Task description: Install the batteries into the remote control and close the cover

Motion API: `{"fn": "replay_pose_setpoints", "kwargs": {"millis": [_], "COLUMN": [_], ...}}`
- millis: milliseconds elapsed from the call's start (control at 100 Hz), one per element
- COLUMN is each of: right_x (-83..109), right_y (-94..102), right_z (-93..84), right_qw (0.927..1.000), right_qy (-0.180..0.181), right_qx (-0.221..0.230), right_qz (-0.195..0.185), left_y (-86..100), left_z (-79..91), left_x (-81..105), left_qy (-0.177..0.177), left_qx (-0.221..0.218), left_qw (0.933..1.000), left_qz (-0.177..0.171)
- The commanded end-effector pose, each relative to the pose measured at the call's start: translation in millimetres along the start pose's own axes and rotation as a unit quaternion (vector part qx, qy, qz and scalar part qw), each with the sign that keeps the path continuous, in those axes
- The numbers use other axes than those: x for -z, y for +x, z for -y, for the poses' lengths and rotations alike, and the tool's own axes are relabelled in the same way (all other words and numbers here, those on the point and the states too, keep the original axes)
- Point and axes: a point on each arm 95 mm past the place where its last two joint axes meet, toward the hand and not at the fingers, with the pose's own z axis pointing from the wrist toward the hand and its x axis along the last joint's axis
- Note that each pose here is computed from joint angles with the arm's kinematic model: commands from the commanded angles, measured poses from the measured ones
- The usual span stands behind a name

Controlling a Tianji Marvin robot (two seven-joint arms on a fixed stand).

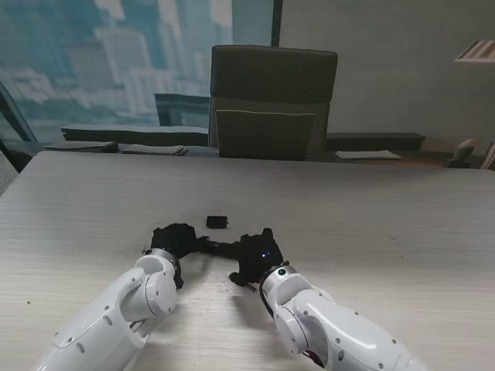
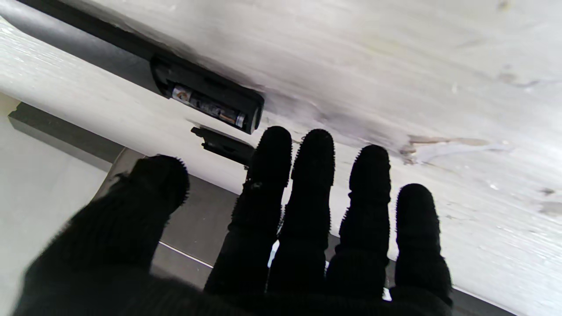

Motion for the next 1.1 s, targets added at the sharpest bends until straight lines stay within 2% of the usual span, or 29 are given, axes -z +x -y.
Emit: {"fn": "replay_pose_setpoints", "kwargs": {"millis": [0, 180, 420, 710, 1090], "right_x": [9.6, 20.1, 24.3, 27.4, 32.1], "right_y": [4.0, 5.9, 7.5, 9.4, 12.4], "right_z": [11.3, 17.9, 24.4, 31.3, 53.9], "right_qw": [0.9998, 0.9992, 0.9983, 0.9973, 0.995], "right_qy": [0.021, 0.031, 0.037, 0.056, 0.092], "right_qx": [0.001, 0.023, 0.043, 0.047, 0.04], "right_qz": [-0.001, 0.006, 0.01, 0.006, 0.0], "left_y": [-11.9, -17.2, -21.7, -26.3, -26.3], "left_z": [-15.1, -9.4, -7.9, -3.7, -2.5], "left_x": [5.2, 6.4, 7.5, 12.1, 14.8], "left_qy": [-0.033, -0.048, -0.043, -0.037, -0.04], "left_qx": [-0.005, -0.001, 0.006, 0.016, 0.02], "left_qw": [0.9994, 0.9988, 0.9989, 0.9989, 0.9986], "left_qz": [0.01, 0.01, 0.014, 0.022, 0.029]}}
